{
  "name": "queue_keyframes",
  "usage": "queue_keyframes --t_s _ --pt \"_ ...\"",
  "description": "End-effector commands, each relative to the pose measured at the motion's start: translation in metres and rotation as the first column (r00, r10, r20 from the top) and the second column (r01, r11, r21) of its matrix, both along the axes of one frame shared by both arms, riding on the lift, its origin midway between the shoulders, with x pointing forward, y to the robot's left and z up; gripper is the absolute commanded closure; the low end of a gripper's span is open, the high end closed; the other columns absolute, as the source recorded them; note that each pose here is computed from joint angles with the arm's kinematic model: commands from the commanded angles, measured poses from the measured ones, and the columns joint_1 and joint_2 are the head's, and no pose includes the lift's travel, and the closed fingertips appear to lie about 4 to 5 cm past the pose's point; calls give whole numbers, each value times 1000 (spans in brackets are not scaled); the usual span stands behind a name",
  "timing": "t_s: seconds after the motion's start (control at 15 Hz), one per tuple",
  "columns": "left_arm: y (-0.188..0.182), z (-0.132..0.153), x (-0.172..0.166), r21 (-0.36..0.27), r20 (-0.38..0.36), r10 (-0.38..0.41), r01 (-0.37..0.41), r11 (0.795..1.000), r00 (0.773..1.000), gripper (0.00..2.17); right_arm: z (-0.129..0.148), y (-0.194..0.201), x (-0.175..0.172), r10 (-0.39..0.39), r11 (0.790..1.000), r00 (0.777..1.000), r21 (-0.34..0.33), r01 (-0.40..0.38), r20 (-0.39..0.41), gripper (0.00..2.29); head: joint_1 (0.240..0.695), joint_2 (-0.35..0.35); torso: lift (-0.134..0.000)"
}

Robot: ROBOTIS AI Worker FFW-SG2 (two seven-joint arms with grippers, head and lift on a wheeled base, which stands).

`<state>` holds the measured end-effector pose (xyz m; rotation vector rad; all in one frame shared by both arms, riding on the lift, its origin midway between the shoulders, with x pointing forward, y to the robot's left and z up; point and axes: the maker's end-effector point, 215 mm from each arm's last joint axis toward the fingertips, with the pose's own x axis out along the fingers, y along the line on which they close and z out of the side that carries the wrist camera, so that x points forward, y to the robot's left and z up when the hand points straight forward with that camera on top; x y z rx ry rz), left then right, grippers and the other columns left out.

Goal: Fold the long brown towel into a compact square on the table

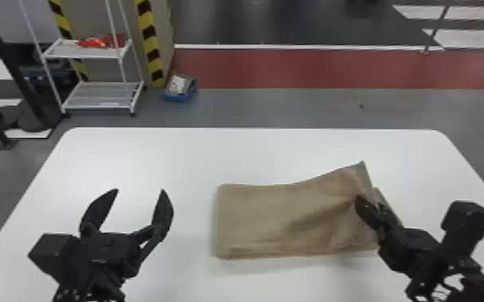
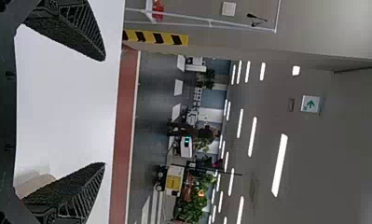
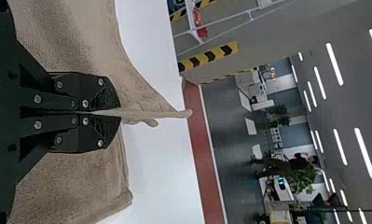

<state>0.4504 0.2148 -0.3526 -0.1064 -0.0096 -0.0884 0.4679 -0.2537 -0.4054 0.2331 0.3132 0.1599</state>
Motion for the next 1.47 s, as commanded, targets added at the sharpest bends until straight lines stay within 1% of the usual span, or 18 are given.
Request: queue_keyframes --t_s 0.0,0.13,0.27,0.4,0.47,0.53,0.6,0.67,0.73,0.8,0.87,0.93,1.0,1.07,1.13,1.27,1.33,1.4 --pt "1 -2 0 1 -4 2 -2 1000 1000 76 9 -29 1 -47 999 999 17 47 -2 1328 695 -38 -112" --pt "-3 -3 2 -2 -4 -5 5 1000 1000 76 -13 -32 2 -53 998 997 21 54 -51 1328 695 -66 -112" --pt "-5 -4 2 -3 -5 -9 9 1000 1000 76 -19 -31 4 -49 998 997 33 51 -59 1328 695 -85 -112" --pt "-2 -4 1 2 -6 -6 6 1000 1000 76 -16 -37 8 -59 998 997 30 61 -56 1328 695 -89 -112" --pt "-1 -6 0 3 -11 -3 3 1000 1000 76 -12 -36 10 -53 998 997 33 55 -47 1328 695 -90 -112" --pt "0 -6 0 4 -11 -2 2 1000 1000 76 -1 -36 10 -47 998 998 49 48 -32 1328 695 -91 -112" --pt "0 -6 0 4 -11 -2 2 1000 1000 76 8 -48 10 -66 995 998 68 67 -22 1328 695 -90 -112" --pt "1 -6 0 3 -11 0 0 1000 1000 76 9 -58 10 -84 993 996 78 86 -29 1328 695 -90 -112" --pt "2 -9 0 2 -17 0 0 1000 1000 76 1 -64 10 -91 992 994 78 96 -63 1328 695 -94 -112" --pt "1 -10 1 1 -18 -3 3 1000 1000 76 -15 -65 9 -91 992 990 78 100 -106 1322 695 -110 -112" --pt "-1 -10 1 0 -18 -8 8 1000 1000 76 -28 -66 8 -92 991 987 84 104 -134 1139 695 -117 -112" --pt "-3 -10 1 -2 -18 -11 11 1000 1000 76 -34 -67 9 -97 989 985 93 111 -144 589 695 -121 -112" --pt "-3 -10 1 -2 -18 -13 13 1000 1000 76 -34 -74 9 -109 988 983 93 123 -145 127 695 -125 -112" --pt "-3 -10 1 -2 -18 -11 11 1000 1000 76 -32 -83 9 -125 986 982 90 138 -142 -1 695 -128 -112" --pt "-1 -11 0 0 -19 -11 11 1000 1000 76 -28 -96 7 -147 983 980 90 160 -133 -1 695 -133 -112" --pt "-1 -12 0 -1 -21 -9 9 1000 1000 76 -28 -118 5 -177 978 971 81 192 -158 43 695 -147 -112" --pt "-1 -12 0 -1 -22 -10 10 1000 1000 76 -24 -127 7 -186 977 969 73 200 -162 46 695 -168 -112" --pt "-2 -13 0 -1 -23 -15 15 1000 1000 76 -29 -136 6 -193 978 965 50 205 -180 46 695 -180 -112"
